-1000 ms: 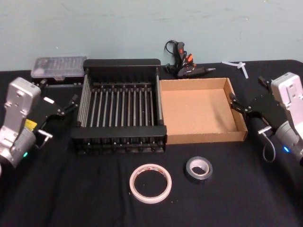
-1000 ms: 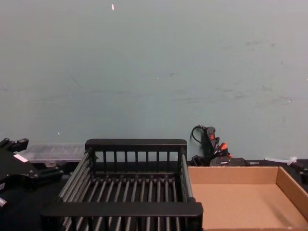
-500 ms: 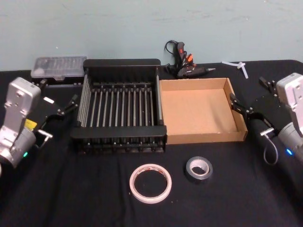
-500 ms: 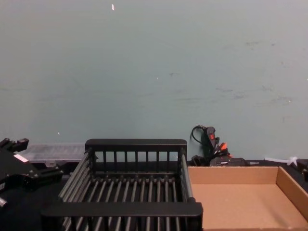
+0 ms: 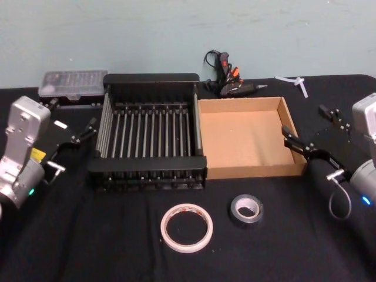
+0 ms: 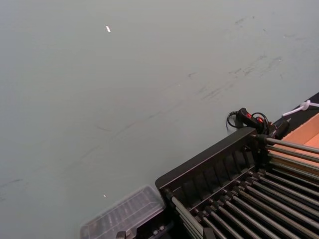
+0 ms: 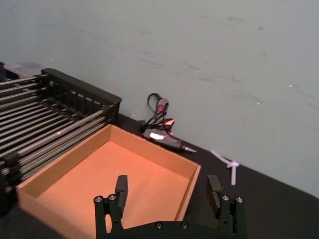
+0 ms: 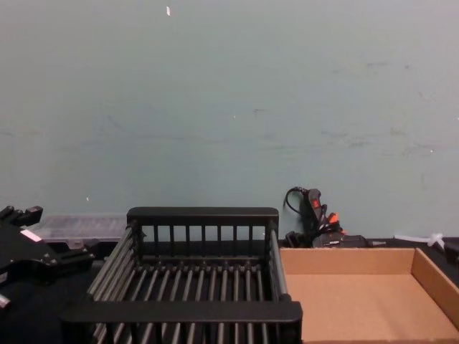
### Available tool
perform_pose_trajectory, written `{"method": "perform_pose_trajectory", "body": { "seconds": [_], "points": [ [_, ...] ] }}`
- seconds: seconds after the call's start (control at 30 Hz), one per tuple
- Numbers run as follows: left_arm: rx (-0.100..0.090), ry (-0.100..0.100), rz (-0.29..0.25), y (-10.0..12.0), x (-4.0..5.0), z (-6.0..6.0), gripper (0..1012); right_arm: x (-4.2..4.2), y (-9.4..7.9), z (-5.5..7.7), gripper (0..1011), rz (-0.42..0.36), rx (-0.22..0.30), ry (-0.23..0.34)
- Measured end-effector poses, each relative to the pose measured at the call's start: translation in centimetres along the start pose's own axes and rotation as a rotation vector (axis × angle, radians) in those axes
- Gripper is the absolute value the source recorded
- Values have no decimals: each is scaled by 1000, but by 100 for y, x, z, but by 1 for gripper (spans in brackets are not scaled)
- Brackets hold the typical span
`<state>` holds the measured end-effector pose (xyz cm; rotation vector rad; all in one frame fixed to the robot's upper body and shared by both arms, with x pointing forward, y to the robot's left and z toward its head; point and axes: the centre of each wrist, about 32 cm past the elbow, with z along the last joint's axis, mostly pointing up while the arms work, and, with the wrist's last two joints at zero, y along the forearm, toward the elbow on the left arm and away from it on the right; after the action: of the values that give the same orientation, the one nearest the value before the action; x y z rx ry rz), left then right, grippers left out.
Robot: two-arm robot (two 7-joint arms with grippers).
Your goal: Pick up the white tape and place it into the black box , Pick up the silver tape and place it into the brown box.
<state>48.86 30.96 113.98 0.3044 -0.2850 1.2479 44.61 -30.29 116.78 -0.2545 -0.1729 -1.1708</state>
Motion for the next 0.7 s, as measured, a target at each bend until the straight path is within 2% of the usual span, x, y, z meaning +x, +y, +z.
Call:
{"method": "perform_pose_trajectory", "body": {
  "seconds": [0.2, 0.43, 0.7],
  "points": [
    [0, 0, 0, 0, 0, 0, 1001, -71, -127, 104, 1002, 33, -34, 29],
    [0, 0, 0, 0, 0, 0, 1001, -177, -262, 223, 1002, 85, -111, 76],
    [0, 0, 0, 0, 0, 0, 1001, -279, -347, 283, 1002, 151, -184, 97]
  ]
}}
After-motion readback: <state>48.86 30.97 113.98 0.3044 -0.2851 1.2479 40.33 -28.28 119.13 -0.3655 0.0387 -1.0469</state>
